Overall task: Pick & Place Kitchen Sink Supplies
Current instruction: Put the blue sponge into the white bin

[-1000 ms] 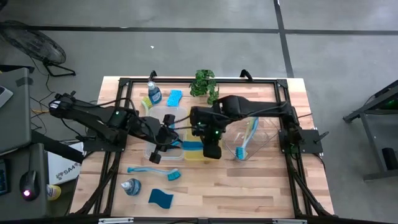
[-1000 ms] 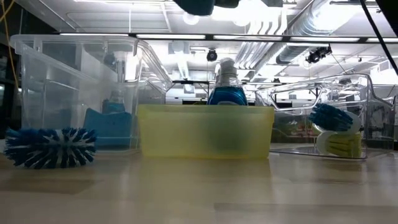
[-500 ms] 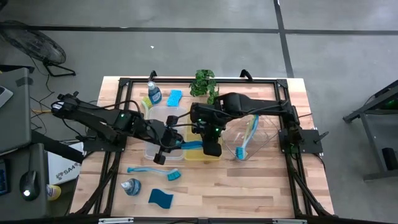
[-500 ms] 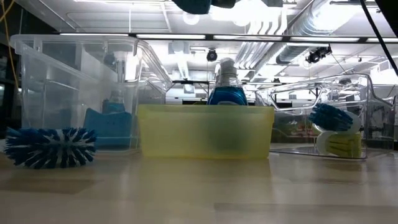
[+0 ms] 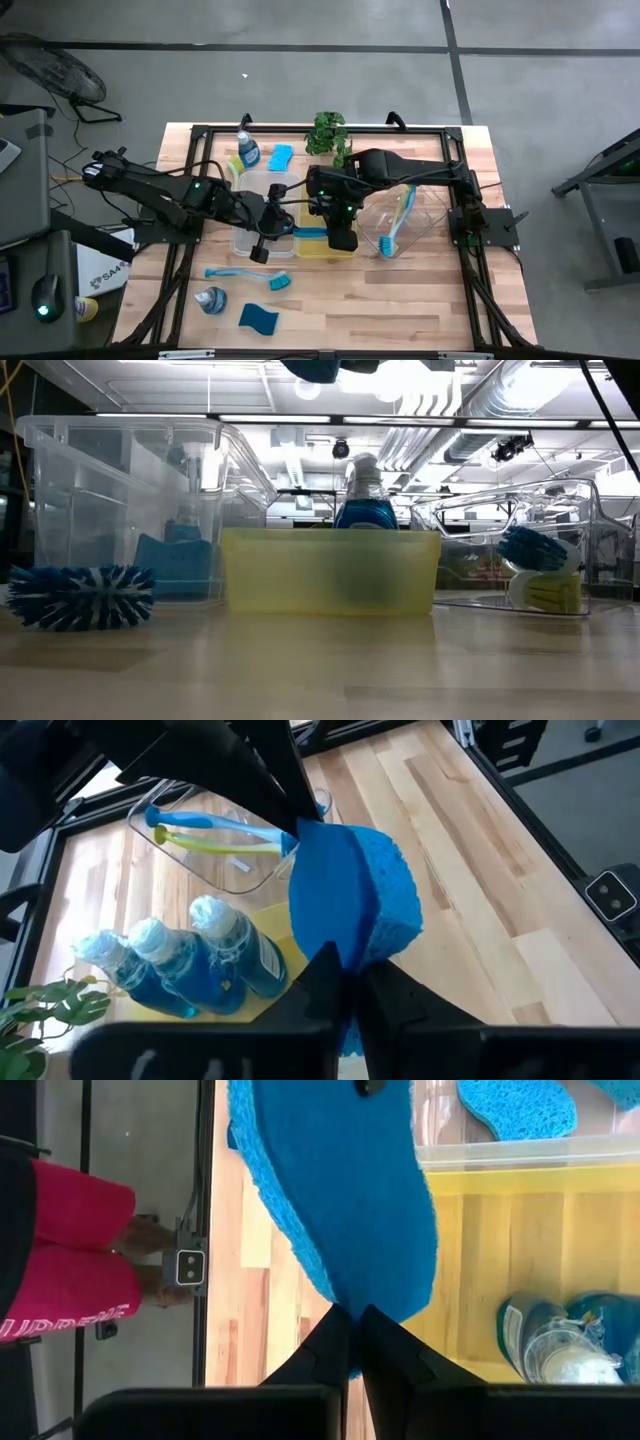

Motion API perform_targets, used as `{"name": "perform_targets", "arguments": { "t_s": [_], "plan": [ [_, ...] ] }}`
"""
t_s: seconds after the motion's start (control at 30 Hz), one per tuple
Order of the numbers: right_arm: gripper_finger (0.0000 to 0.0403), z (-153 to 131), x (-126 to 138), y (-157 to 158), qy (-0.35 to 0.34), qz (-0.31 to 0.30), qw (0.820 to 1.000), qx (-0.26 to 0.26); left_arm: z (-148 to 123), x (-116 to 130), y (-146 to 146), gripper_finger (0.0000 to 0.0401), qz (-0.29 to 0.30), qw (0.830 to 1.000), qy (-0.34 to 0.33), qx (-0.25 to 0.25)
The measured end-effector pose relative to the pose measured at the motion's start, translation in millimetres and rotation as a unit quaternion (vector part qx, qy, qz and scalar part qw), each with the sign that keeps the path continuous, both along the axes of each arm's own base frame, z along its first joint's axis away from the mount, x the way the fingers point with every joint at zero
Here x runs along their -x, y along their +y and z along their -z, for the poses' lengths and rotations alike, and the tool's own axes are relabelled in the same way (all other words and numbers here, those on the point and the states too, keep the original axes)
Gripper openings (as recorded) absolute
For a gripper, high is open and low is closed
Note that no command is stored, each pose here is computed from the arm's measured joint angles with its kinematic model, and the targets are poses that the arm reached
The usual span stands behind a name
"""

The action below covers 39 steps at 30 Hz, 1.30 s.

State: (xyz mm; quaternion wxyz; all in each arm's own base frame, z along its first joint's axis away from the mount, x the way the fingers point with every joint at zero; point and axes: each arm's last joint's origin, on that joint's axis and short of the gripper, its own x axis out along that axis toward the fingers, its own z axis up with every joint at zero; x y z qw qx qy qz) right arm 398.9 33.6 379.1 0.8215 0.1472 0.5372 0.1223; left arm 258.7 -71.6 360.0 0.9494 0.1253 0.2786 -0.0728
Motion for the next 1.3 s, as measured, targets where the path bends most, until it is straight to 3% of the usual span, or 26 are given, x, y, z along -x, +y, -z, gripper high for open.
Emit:
{"name": "perform_targets", "arguments": {
  "t_s": [0.23, 0.57, 0.77, 1.1, 1.3],
  "plan": [
    [0.0036, 0, 0, -1, 0.003, 0.013, 1.000, 0.011, 0, 0, 0, 0.0006, -0.006, 1.000, 0.001, 0.008],
    [0.0141, -15, 16, -4, -0.002, 0.035, 0.999, 0.033, 3, 2, 1, 0.0002, -0.031, 0.999, 0.017, 0.022],
    [0.0180, -38, 39, -8, -0.023, 0.073, 0.994, 0.073, 4, 4, 2, 0.0002, -0.042, 0.998, 0.030, 0.029],
    [0.0184, -77, 85, -10, -0.065, 0.143, 0.982, 0.109, -6, 36, 15, 0.0001, -0.164, 0.982, 0.041, 0.080],
    [0.0174, -87, 99, -6, -0.083, 0.156, 0.976, 0.126, -8, 59, 25, 0.0001, -0.265, 0.955, 0.054, 0.126]
  ]
}}
